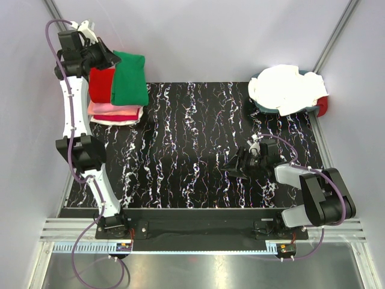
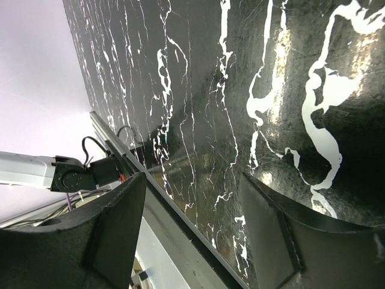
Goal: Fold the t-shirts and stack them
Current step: Neatly place the folded tshirt to the corner
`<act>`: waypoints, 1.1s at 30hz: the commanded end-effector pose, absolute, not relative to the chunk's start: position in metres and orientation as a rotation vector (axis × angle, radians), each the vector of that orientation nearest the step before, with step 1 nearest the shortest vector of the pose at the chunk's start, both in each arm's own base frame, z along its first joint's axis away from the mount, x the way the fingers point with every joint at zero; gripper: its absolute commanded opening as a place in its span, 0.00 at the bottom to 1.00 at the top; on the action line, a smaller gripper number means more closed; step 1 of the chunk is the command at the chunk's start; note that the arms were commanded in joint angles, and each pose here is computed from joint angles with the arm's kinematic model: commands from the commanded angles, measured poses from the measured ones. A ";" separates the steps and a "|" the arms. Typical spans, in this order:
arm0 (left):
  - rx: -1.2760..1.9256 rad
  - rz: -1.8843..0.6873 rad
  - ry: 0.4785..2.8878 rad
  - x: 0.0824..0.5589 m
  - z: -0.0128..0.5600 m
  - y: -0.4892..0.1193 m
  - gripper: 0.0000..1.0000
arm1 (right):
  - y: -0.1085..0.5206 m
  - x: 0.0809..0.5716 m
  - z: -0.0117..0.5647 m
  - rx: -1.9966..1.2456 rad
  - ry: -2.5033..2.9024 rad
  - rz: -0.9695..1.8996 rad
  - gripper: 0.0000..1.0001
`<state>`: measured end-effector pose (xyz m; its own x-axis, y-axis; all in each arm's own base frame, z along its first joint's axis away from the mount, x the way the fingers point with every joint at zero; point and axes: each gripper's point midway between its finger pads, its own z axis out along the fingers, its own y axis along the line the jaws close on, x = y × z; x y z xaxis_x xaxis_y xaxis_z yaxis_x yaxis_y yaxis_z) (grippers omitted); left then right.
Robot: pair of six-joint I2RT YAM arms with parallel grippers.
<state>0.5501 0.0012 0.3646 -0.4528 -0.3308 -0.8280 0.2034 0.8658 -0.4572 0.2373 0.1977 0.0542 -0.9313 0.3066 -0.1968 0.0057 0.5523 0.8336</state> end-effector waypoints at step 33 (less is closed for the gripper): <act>-0.104 -0.566 1.690 0.611 0.376 0.086 0.00 | 0.207 0.252 0.061 0.213 2.444 1.394 0.70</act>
